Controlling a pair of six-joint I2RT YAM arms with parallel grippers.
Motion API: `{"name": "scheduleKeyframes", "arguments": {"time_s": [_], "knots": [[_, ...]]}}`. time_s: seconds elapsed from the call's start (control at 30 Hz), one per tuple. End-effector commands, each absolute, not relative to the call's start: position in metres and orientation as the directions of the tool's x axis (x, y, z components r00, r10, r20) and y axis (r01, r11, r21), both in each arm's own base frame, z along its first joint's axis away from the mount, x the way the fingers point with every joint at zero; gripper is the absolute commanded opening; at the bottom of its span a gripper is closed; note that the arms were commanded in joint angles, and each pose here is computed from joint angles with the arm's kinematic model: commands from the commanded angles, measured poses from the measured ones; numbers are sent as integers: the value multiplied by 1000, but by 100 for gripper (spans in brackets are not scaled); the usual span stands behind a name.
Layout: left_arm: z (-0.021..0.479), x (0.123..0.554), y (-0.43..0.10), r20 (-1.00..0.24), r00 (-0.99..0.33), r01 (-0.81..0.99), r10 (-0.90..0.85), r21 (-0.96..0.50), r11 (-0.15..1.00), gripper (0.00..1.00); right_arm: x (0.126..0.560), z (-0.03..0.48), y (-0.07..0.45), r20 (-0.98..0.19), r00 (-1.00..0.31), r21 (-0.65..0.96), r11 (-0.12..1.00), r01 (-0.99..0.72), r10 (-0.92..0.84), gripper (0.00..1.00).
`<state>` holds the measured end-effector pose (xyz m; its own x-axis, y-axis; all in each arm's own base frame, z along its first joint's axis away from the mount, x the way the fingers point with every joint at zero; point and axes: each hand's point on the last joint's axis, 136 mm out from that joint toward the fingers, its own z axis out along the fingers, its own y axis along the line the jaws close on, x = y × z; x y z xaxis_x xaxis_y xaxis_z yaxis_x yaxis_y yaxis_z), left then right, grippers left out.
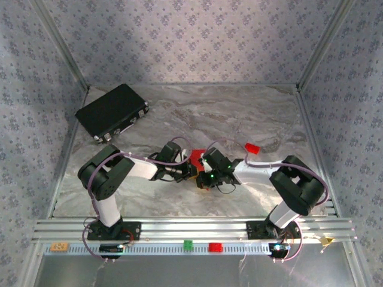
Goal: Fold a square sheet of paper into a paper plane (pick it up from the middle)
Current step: Third fold the triangle at the center of the table.
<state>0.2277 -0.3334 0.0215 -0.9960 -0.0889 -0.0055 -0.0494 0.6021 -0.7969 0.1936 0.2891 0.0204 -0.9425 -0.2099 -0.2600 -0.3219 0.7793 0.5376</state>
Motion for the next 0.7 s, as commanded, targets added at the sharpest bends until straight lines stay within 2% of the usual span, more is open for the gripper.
{"name": "scheduleKeyframes", "arguments": {"time_s": [0.0,0.67], "knots": [[-5,221,-321,28,-995,-89,-101,-734,674,0,181,9,273,-201,-962,528,806,-267,-187,5],[-13,220,-318,39,-993,-105,-111,-718,688,0,151,0,241,-148,-984,610,774,-171,-101,8]]}}
